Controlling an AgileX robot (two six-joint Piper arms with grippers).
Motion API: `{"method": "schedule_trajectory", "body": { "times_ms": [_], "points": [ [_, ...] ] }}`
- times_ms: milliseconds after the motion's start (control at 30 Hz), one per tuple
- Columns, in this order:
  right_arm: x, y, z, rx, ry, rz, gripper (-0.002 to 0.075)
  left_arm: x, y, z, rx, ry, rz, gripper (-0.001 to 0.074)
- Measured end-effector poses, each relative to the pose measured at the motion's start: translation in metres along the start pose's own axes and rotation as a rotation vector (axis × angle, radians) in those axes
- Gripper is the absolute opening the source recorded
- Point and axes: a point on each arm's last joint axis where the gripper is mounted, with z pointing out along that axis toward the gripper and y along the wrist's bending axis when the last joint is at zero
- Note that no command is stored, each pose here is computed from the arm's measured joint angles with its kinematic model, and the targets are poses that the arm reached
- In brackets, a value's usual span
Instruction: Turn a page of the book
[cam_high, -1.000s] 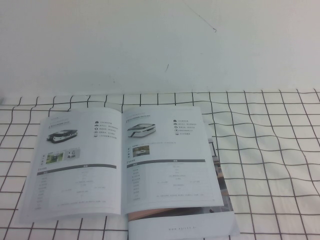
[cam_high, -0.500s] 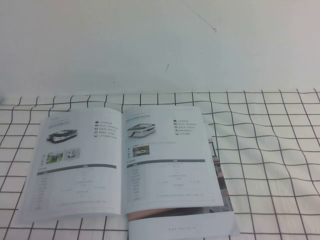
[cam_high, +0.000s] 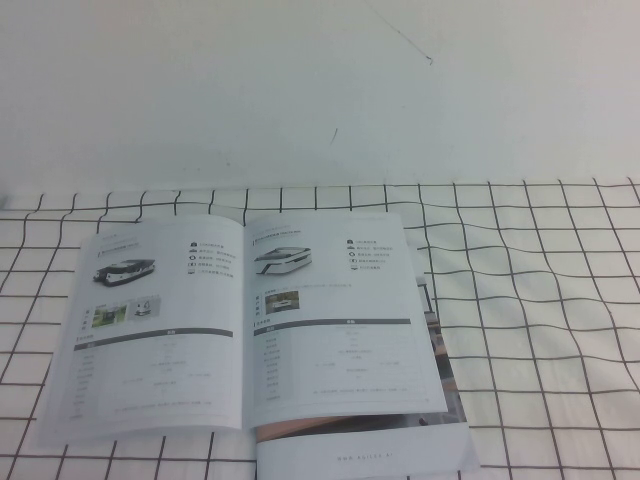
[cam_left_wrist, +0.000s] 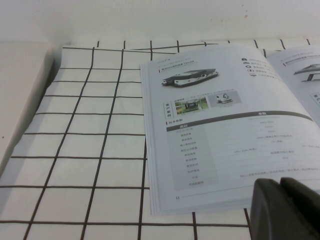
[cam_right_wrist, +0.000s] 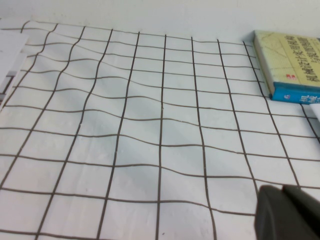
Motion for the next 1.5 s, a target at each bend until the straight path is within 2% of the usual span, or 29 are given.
{"method": "schedule_trajectory", "body": {
  "times_ms": [967, 1333, 1500],
  "points": [
    [0.000, 0.000, 0.000, 0.000, 0.000, 0.000, -0.0002, 0.000, 0.000, 0.000, 0.000, 0.000, 0.002, -0.0002],
    [0.000, -0.001, 0.000, 0.013, 0.002, -0.028, -0.0002, -0.001, 0.003, 0.000, -0.037, -0.008, 0.157, -0.0002],
    [-0.004, -0.002, 0.000, 0.020, -0.041, -0.033, -0.0002, -0.011, 0.002, 0.000, -0.034, -0.128, 0.178, -0.0002]
  ]
}}
